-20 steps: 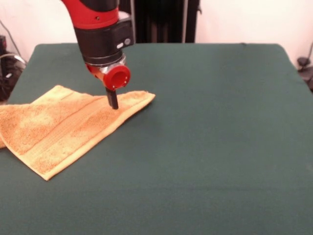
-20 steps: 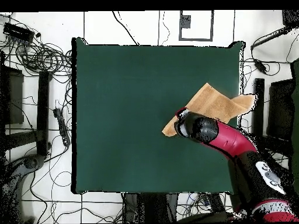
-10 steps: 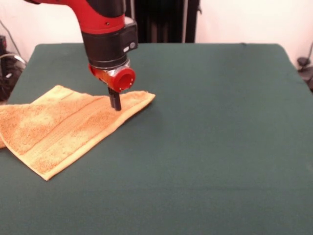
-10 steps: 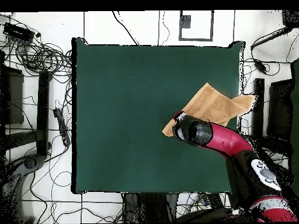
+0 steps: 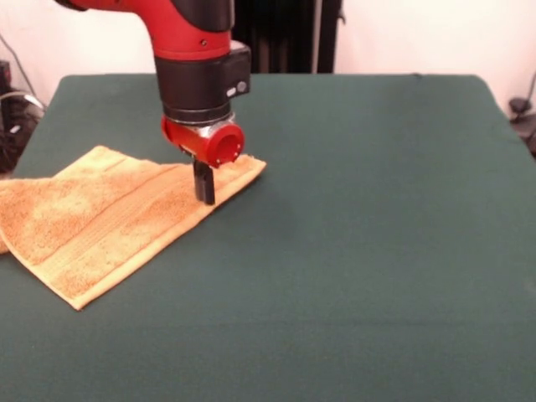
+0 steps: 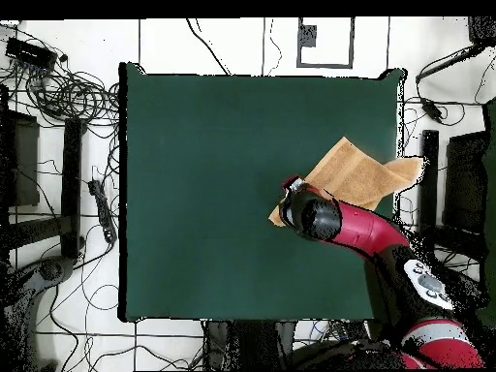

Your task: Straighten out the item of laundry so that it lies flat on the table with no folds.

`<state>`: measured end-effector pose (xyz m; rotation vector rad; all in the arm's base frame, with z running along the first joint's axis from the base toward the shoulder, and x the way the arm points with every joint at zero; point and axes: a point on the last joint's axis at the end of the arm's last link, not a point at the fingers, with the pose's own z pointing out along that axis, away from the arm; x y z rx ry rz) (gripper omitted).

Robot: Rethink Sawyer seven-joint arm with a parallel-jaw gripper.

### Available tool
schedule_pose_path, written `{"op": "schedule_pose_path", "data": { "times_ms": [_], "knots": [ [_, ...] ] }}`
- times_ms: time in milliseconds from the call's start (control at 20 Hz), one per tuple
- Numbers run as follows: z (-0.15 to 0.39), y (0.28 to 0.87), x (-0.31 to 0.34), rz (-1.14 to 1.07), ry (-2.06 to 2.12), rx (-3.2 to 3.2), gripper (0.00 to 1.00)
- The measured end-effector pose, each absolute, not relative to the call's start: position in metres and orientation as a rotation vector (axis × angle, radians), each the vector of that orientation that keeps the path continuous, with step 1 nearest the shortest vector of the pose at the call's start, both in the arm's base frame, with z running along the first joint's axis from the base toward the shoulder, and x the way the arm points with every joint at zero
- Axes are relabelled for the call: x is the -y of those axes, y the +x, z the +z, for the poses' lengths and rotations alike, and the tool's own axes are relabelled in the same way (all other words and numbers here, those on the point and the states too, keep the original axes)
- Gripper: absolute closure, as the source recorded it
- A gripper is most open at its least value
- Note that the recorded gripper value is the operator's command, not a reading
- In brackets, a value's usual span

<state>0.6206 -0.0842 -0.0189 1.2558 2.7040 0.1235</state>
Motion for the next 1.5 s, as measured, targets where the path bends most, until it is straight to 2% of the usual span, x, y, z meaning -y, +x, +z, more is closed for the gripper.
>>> {"op": "schedule_pose_path", "data": {
  "times_ms": [350, 850, 900, 1300, 1500],
  "knots": [
    [-0.043, 0.619, 0.081, 0.160, 1.339, -2.665, 1.00],
    [-0.038, 0.623, 0.070, 0.185, 1.570, -2.589, 1.00],
    [-0.032, 0.615, 0.051, 0.142, 1.590, -2.603, 0.00],
    [-0.021, 0.604, 0.021, 0.090, 1.588, -2.659, 0.00],
    [-0.022, 0.600, 0.030, 0.094, 1.624, -2.651, 0.00]
  ]
}}
